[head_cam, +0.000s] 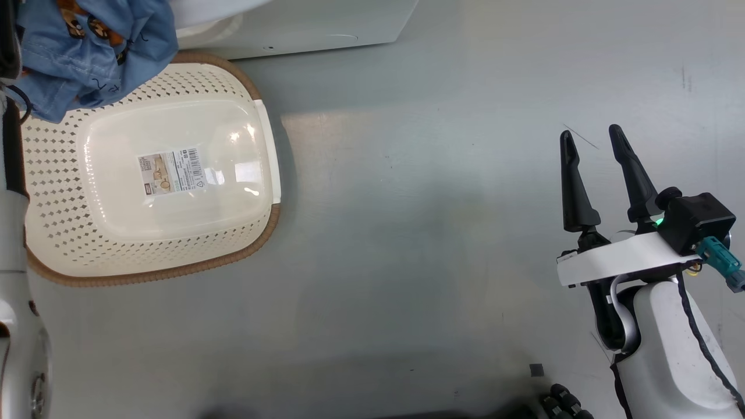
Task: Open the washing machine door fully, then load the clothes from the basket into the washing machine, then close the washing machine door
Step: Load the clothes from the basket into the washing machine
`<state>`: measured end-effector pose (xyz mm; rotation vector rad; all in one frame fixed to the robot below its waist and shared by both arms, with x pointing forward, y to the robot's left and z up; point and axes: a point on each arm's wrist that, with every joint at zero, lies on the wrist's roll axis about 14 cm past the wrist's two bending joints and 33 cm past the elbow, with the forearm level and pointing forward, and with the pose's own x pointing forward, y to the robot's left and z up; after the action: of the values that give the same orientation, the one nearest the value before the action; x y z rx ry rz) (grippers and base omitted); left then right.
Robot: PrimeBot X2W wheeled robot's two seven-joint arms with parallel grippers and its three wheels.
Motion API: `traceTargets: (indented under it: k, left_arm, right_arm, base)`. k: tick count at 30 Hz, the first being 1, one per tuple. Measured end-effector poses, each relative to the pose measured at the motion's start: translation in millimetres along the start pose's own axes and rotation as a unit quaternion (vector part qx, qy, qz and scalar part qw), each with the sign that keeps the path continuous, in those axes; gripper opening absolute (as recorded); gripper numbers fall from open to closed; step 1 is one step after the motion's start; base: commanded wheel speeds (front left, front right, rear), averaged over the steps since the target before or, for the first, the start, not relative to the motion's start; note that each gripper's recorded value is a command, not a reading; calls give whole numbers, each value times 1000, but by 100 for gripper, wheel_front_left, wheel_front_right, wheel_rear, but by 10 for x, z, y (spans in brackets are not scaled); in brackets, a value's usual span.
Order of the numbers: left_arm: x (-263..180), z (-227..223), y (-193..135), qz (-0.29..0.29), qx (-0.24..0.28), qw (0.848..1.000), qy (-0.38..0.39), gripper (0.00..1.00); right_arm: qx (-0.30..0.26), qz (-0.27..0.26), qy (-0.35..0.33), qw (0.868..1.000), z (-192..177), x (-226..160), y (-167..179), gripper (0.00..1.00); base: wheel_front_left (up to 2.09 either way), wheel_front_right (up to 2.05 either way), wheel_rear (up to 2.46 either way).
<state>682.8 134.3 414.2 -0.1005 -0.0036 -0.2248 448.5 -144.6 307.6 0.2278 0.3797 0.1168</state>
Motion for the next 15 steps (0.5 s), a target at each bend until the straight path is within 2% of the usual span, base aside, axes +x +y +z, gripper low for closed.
traceTargets:
  k: [15]
  left_arm:
    - [-353,56,93,27,-21,999,-23,100]
  right_arm:
    - [1,12,-7,1000,40,37,78,100]
  base:
    - [0,0,0]
